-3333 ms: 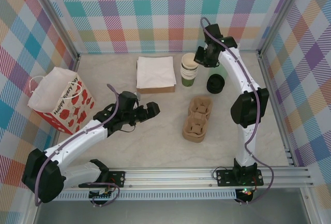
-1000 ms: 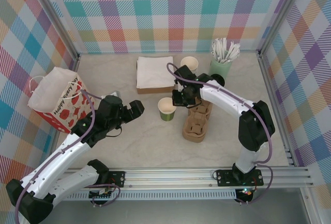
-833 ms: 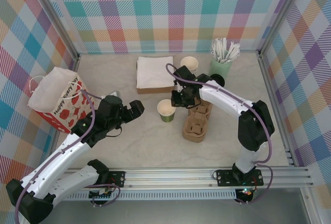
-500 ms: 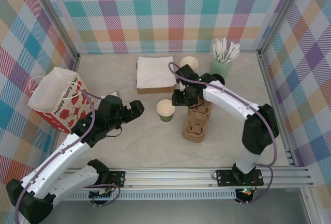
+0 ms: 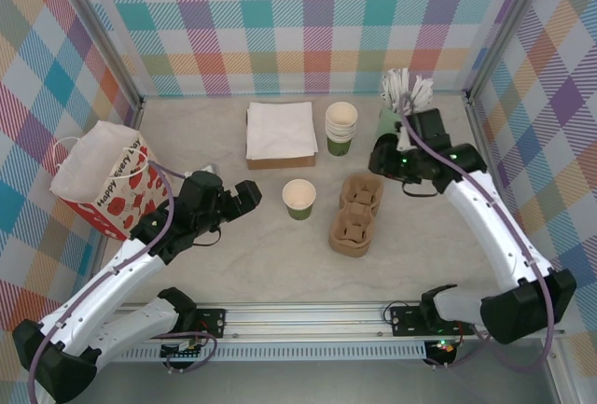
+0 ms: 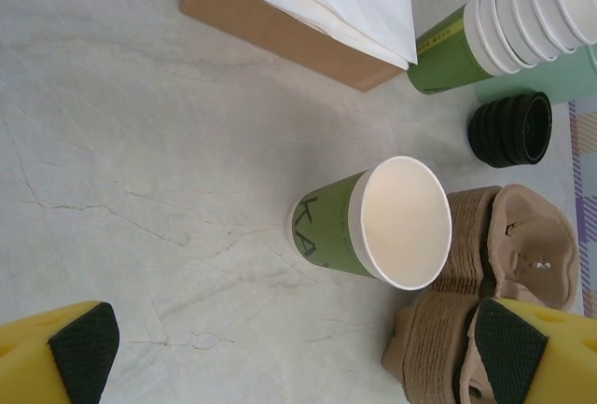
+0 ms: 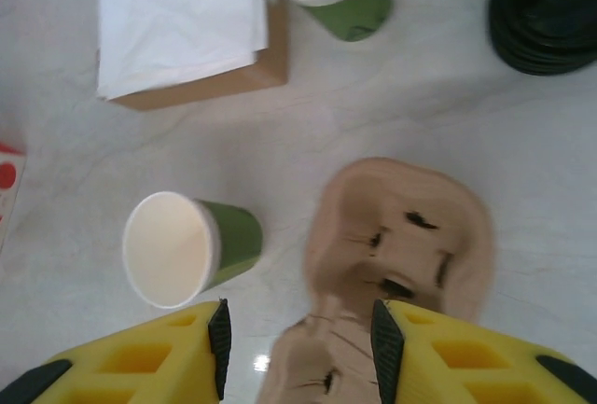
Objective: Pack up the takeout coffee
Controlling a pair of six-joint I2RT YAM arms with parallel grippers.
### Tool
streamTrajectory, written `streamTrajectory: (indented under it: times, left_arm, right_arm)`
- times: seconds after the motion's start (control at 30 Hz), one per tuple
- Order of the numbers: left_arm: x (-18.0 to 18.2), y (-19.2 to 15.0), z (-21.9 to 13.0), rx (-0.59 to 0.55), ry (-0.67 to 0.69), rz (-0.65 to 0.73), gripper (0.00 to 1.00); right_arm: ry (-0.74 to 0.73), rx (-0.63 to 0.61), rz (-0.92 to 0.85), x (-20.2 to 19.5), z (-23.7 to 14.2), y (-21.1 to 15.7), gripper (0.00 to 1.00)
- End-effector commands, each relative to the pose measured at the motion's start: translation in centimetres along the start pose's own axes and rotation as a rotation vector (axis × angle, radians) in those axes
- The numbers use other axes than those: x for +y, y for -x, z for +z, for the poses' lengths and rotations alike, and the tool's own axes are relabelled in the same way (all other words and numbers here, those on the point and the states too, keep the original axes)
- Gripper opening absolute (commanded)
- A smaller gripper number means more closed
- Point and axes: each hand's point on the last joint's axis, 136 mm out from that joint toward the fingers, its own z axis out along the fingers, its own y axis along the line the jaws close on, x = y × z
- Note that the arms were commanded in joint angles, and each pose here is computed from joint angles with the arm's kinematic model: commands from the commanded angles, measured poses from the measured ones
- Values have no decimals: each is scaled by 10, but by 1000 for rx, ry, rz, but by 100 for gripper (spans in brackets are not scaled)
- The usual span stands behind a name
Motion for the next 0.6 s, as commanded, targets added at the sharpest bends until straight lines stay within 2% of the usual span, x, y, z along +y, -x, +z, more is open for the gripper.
streamTrajectory:
  times: [0.0, 0.33, 0.57]
  left_arm:
    - [-10, 0, 1, 5, -38, 9, 100]
    - [-10, -2, 3, 12, -35, 10, 100]
    - [-11, -3, 5, 19, -33, 15, 100]
  right_arm:
    - [27, 29, 84, -27, 4, -10, 45]
    - [206, -16, 492, -103, 44, 1, 34]
    - [161, -17, 531, -129, 78, 27, 31]
